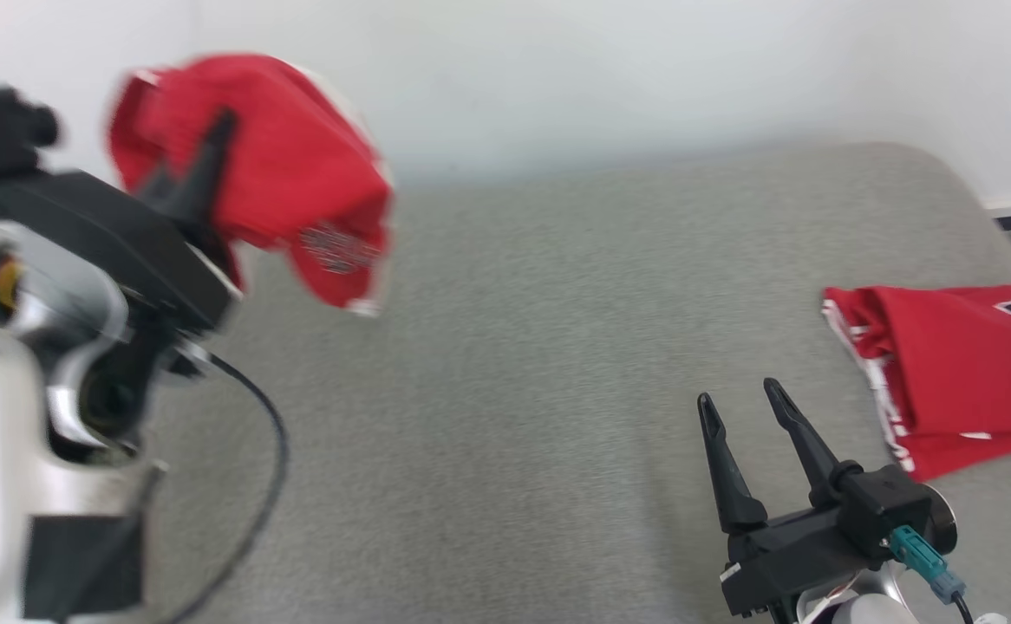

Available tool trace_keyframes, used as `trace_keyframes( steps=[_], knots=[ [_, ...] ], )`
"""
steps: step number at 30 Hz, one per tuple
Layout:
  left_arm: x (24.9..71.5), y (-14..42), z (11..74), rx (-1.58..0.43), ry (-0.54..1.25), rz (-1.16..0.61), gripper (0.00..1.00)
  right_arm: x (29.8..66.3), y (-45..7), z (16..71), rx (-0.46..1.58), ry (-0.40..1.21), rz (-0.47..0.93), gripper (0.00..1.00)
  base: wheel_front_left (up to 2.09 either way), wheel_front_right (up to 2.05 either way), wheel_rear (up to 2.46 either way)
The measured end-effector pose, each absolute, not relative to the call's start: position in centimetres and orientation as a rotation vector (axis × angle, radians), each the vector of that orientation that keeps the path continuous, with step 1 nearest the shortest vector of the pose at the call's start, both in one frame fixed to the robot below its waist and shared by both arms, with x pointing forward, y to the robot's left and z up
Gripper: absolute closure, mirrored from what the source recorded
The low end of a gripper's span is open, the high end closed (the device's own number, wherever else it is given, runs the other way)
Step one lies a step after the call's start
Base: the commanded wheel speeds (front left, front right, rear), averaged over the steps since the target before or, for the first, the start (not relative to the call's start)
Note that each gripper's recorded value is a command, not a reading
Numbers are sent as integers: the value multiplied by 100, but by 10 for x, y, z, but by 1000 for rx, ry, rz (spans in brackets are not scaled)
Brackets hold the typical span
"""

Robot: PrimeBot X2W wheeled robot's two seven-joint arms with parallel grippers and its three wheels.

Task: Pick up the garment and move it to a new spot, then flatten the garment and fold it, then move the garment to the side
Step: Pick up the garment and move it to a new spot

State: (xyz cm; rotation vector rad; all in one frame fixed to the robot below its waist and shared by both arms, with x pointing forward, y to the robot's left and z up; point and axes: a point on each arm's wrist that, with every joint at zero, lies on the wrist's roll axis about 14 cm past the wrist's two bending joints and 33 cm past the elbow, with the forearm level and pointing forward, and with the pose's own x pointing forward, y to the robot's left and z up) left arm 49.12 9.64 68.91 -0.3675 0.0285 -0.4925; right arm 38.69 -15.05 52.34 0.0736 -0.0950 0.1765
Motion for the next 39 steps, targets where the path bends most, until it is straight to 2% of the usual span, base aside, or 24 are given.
trace_keyframes(
  steps=[5,11,21,22,23,27,34,39],
  knots=[
    [468,32,676,-392,45,-645,100,369,-177,535,60,-122,102,0,0,0,0],
    [441,-25,605,-305,173,-729,100,350,-201,541,49,-137,29,0,0,0,0],
    [413,-63,485,-145,366,-755,100,334,-220,542,35,-128,-33,0,0,0,0],
    [411,-62,476,-133,376,-752,54,334,-222,542,34,-126,-36,0,0,0,0],
    [411,-60,470,-128,379,-737,0,334,-222,542,34,-124,-36,0,0,0,0],
    [408,-55,459,-126,366,-715,0,333,-222,540,37,-116,-39,0,0,0,0],
    [412,-30,487,-195,151,-622,0,333,-220,537,46,-108,-33,0,0,0,0],
    [408,12,503,-230,33,-495,0,333,-215,532,56,-98,-21,0,0,0,0]
  ],
)
